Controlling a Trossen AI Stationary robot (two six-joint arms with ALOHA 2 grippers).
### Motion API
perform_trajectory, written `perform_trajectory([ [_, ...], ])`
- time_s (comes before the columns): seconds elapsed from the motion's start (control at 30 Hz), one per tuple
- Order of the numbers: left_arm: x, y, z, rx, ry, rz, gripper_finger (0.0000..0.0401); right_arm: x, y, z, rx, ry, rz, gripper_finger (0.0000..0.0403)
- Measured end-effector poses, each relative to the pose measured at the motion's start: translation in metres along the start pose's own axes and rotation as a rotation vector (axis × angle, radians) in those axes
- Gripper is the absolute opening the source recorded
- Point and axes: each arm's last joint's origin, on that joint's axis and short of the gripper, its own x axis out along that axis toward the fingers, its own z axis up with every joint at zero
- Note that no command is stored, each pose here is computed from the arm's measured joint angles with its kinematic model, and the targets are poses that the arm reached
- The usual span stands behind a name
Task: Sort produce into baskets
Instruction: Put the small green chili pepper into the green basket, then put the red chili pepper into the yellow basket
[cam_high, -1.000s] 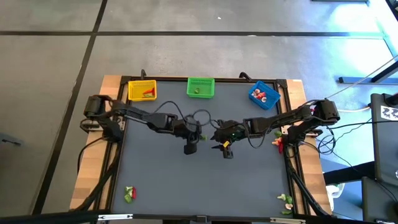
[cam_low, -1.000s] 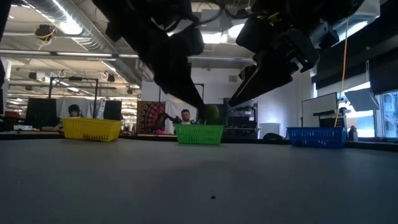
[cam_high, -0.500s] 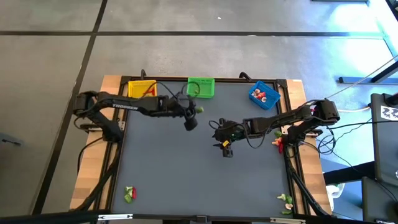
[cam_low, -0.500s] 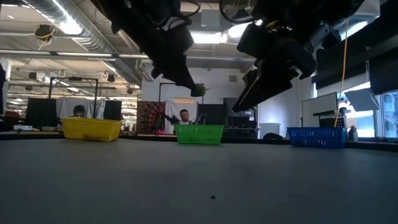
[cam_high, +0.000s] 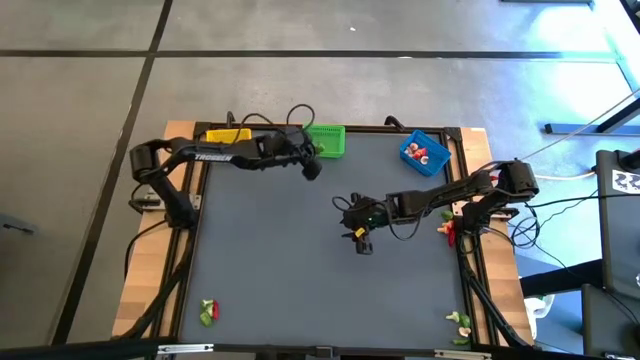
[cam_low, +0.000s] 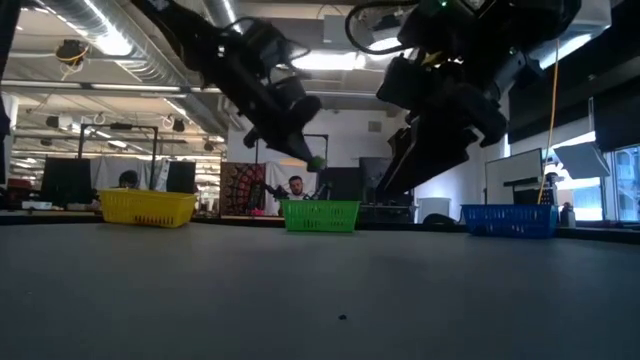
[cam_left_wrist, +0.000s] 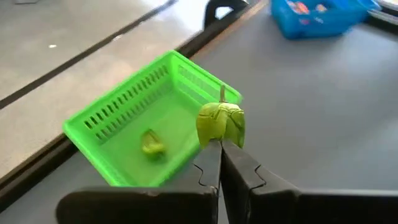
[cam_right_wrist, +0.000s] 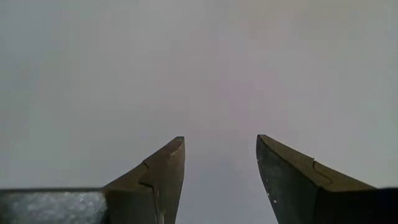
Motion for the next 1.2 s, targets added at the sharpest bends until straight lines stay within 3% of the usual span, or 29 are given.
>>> perform_trajectory([
  [0.33, 0.027, 0.035, -0.009, -0.064, 0.046, 0.095, 0.0001, 0.000, 0.000, -0.001, -0.025, 0.013, 0.003, 0.0198],
  [0.67, 0.026, 0.041, -0.006, -0.121, 0.027, 0.105, 0.0004, 0.000, 0.000, 0.000, -0.036, 0.002, 0.003, 0.0198],
  [0.93, 0.025, 0.040, -0.006, -0.103, 0.034, 0.098, 0.0089, 0.007, 0.001, -0.003, -0.032, 0.010, 0.025, 0.0198],
  [1.2, -0.003, 0.029, 0.007, -0.071, 0.027, -0.025, 0.0150, 0.007, 0.001, -0.004, -0.026, 0.014, 0.028, 0.0198],
])
